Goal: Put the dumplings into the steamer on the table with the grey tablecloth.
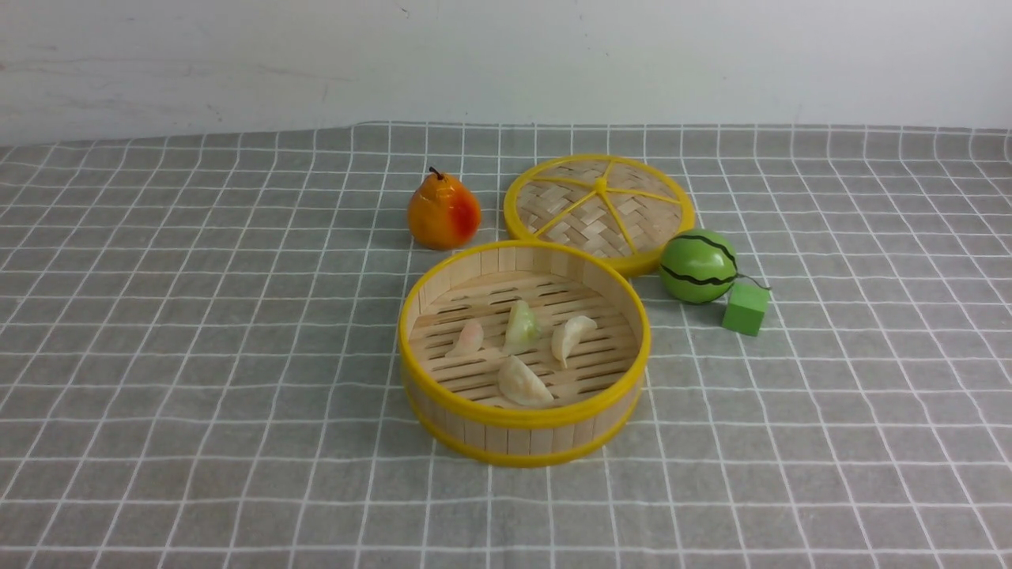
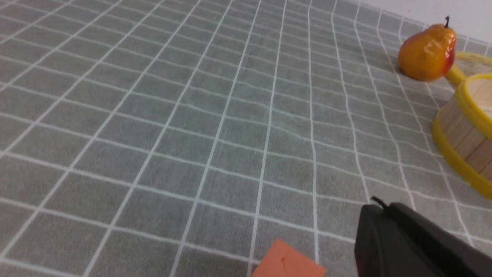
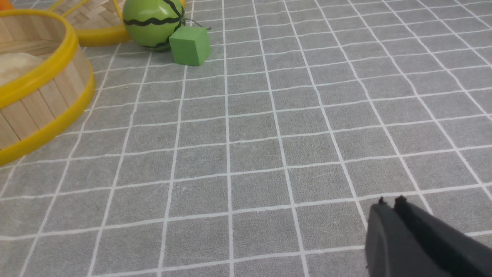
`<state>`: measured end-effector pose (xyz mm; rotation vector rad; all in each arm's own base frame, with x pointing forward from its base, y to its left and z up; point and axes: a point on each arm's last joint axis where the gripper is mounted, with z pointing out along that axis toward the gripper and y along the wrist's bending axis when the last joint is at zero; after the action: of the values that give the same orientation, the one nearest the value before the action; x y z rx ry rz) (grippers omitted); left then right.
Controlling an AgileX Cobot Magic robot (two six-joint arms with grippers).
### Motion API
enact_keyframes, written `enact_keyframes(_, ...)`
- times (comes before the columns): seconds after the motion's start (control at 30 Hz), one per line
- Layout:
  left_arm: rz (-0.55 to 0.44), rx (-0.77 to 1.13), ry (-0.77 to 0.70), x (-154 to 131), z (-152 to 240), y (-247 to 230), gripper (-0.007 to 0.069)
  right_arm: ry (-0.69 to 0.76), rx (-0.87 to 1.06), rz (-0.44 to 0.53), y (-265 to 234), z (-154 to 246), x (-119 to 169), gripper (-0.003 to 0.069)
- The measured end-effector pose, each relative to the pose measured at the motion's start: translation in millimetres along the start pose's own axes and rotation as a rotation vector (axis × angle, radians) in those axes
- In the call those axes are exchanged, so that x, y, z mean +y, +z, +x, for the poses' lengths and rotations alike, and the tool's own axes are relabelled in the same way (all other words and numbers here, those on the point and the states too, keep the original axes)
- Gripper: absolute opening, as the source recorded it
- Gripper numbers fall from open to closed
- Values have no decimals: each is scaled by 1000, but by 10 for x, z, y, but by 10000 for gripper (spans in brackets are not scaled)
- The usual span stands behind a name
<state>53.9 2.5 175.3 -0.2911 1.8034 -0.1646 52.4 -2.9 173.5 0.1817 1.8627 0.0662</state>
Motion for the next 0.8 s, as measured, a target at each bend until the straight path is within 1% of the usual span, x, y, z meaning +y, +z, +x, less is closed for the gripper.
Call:
enact_keyframes(0.17, -13, 40, 1, 13, 43, 2, -14, 0, 0, 0, 0, 0, 0, 29)
enact_keyframes(0.8, -13, 41, 1, 13, 44, 2, -14, 1, 0, 0, 0, 0, 0, 49)
